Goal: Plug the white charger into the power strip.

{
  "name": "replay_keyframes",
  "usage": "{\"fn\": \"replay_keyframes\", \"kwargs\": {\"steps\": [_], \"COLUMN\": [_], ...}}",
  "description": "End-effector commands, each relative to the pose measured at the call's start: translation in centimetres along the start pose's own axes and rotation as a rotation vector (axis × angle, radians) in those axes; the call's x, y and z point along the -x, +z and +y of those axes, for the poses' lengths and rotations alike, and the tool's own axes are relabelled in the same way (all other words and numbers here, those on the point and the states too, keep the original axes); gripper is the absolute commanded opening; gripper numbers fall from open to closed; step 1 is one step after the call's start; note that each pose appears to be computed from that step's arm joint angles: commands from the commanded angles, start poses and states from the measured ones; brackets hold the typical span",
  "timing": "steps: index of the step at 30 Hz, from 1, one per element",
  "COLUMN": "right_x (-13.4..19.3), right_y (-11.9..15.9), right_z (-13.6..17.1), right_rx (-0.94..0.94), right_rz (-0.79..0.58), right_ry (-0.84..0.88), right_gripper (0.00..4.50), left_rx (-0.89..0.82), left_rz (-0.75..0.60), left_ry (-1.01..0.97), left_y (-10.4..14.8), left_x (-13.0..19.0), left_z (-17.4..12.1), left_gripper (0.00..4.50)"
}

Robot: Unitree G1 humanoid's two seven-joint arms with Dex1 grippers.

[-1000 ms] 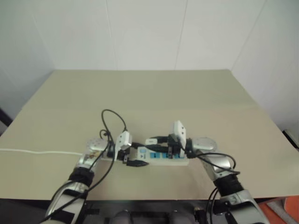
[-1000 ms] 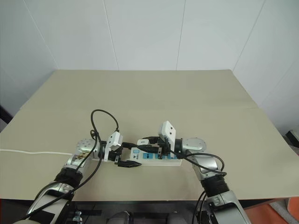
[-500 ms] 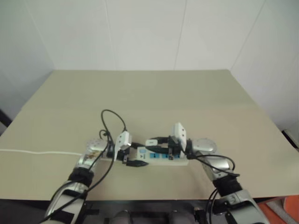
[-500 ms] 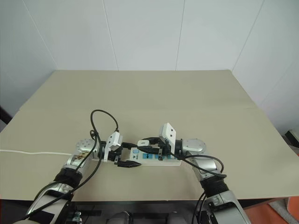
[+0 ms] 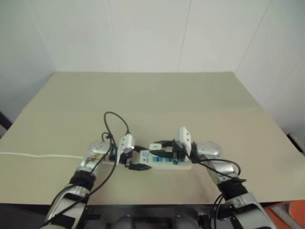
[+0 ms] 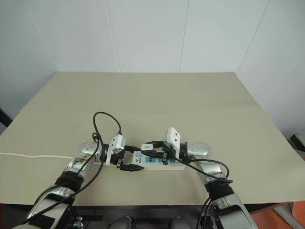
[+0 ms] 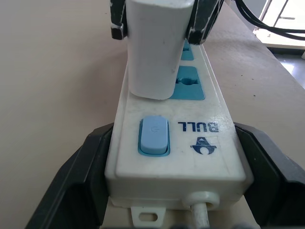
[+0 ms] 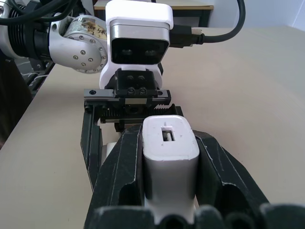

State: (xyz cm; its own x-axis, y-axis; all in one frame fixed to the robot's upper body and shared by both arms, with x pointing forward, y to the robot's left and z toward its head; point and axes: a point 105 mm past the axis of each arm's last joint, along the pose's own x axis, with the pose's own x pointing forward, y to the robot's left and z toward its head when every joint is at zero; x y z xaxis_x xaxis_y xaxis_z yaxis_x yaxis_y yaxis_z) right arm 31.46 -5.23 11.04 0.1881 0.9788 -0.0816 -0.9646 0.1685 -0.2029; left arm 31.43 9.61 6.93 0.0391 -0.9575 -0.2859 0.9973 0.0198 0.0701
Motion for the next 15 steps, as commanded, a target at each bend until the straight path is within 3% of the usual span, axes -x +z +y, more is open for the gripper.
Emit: {"fn": "replay_keyframes", "kwargs": {"steps": [1, 15], "right_x": [3.9, 4.7], "right_y": [-5.0, -5.2], "right_z": [-0.8, -0.8], "right_rx": [-0.104, -0.104], "right_rz": [0.205, 0.24], "right_ry": [-0.099, -0.069], "right_gripper": [1.17, 1.17], "left_rx": [0.025, 0.02], "left_rz": [0.088, 0.087], "left_ry": [-0.046, -0.034], "left_y": [-1.6, -1.5], "left_x": [1.3, 1.3], "left_z": [-0.9, -0.7], "left_gripper": [3.31, 3.31]}}
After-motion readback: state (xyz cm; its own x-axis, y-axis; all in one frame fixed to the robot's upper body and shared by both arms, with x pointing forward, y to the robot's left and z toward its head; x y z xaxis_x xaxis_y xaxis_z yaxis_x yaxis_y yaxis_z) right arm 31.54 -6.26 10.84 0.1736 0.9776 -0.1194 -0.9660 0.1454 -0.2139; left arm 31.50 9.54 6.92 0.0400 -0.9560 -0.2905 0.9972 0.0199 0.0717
